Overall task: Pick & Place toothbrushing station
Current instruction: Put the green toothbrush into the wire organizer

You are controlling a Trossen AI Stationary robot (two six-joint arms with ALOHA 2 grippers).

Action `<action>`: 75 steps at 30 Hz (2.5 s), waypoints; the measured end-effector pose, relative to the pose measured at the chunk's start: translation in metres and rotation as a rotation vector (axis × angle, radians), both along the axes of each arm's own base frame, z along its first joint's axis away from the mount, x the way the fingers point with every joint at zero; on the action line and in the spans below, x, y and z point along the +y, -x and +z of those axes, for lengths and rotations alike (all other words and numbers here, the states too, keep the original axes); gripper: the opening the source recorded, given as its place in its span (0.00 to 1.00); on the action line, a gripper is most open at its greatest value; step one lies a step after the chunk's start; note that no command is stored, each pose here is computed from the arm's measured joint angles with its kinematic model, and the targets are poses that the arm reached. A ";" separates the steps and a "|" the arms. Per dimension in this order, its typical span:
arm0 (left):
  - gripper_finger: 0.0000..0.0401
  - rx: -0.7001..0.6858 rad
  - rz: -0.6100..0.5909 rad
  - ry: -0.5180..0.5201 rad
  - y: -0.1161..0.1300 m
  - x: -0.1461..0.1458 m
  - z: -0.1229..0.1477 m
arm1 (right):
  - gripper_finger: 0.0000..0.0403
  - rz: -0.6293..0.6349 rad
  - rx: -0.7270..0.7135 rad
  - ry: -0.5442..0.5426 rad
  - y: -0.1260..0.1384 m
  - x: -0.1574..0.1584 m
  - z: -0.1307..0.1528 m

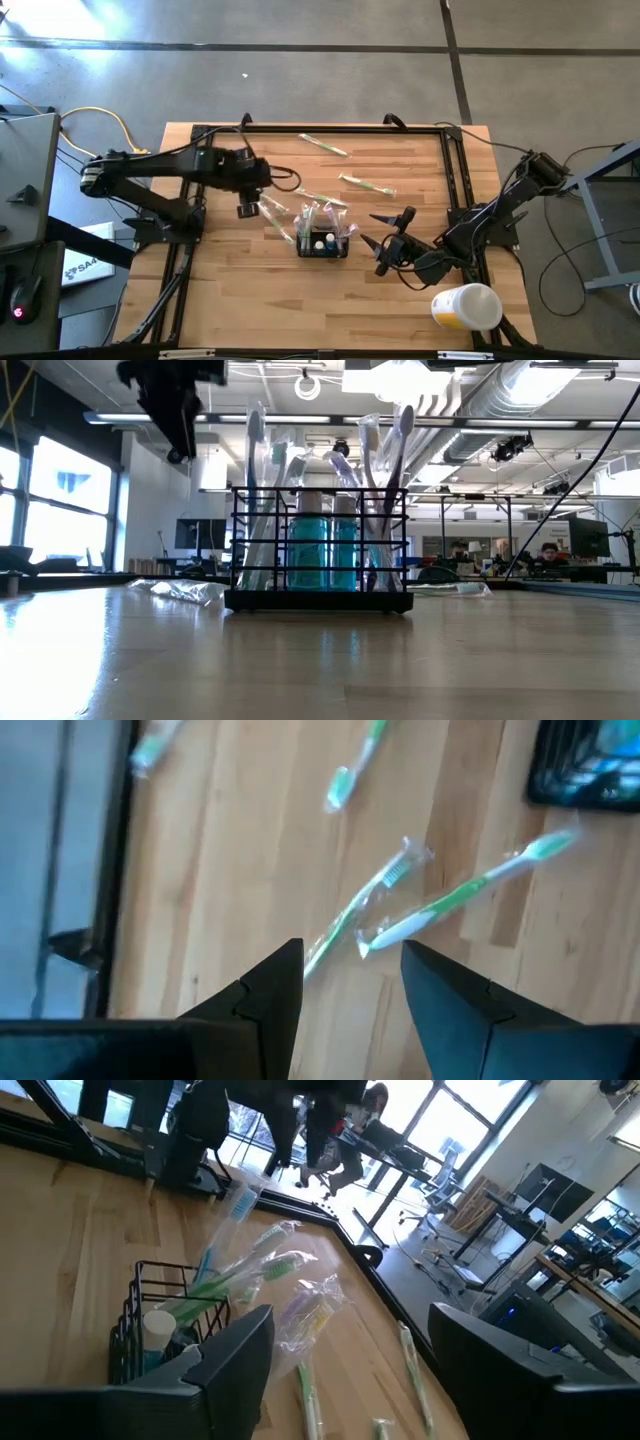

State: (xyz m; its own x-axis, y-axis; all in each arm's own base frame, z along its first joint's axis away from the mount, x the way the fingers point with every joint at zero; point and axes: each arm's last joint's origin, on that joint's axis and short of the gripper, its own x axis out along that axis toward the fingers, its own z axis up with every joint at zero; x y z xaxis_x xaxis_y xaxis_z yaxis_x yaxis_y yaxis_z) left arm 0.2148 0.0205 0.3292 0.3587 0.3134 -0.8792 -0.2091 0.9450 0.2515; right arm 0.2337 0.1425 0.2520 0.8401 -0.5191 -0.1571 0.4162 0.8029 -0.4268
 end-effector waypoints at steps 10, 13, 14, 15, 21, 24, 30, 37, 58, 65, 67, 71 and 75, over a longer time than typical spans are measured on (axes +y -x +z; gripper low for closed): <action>0.41 -0.049 -0.156 0.119 -0.007 0.040 -0.086 | 0.64 0.085 0.010 -0.063 -0.001 0.002 -0.002; 0.41 -0.053 -0.137 0.109 -0.004 0.043 -0.104 | 0.64 0.085 0.015 -0.063 -0.001 0.002 -0.002; 0.41 -0.045 -0.130 0.103 -0.002 0.043 -0.109 | 0.64 0.085 0.015 -0.063 -0.001 0.002 -0.002; 0.41 -0.042 -0.125 0.099 -0.001 0.044 -0.114 | 0.64 0.084 0.017 -0.061 -0.001 0.002 -0.002; 0.41 -0.099 -0.128 0.079 0.001 0.043 -0.137 | 0.64 0.078 0.019 -0.060 -0.002 0.001 -0.003; 0.41 -0.139 -0.134 0.068 -0.001 0.043 -0.144 | 0.64 0.087 0.027 -0.067 -0.004 -0.002 -0.003; 0.41 -0.129 -0.134 0.076 -0.001 0.043 -0.149 | 0.64 0.165 0.051 -0.128 -0.009 -0.007 -0.004; 0.41 -0.085 -0.140 0.086 -0.013 0.047 -0.168 | 0.64 0.167 0.058 -0.143 -0.012 -0.011 -0.005; 0.04 0.078 -0.158 0.170 -0.016 0.046 -0.200 | 0.64 0.164 0.077 -0.151 -0.011 -0.011 -0.008; 0.02 0.084 -0.117 0.188 -0.015 0.046 -0.200 | 0.64 0.164 0.084 -0.147 -0.011 -0.011 -0.008; 0.02 0.090 -0.097 0.195 -0.017 0.047 -0.195 | 0.64 0.162 0.089 -0.147 -0.010 -0.012 -0.009; 0.01 0.144 -0.041 0.185 -0.015 0.048 -0.178 | 0.64 0.156 0.090 -0.160 -0.010 -0.012 -0.010; 0.01 0.165 -0.005 0.131 -0.015 0.046 -0.151 | 0.64 0.156 0.092 -0.160 -0.010 -0.012 -0.010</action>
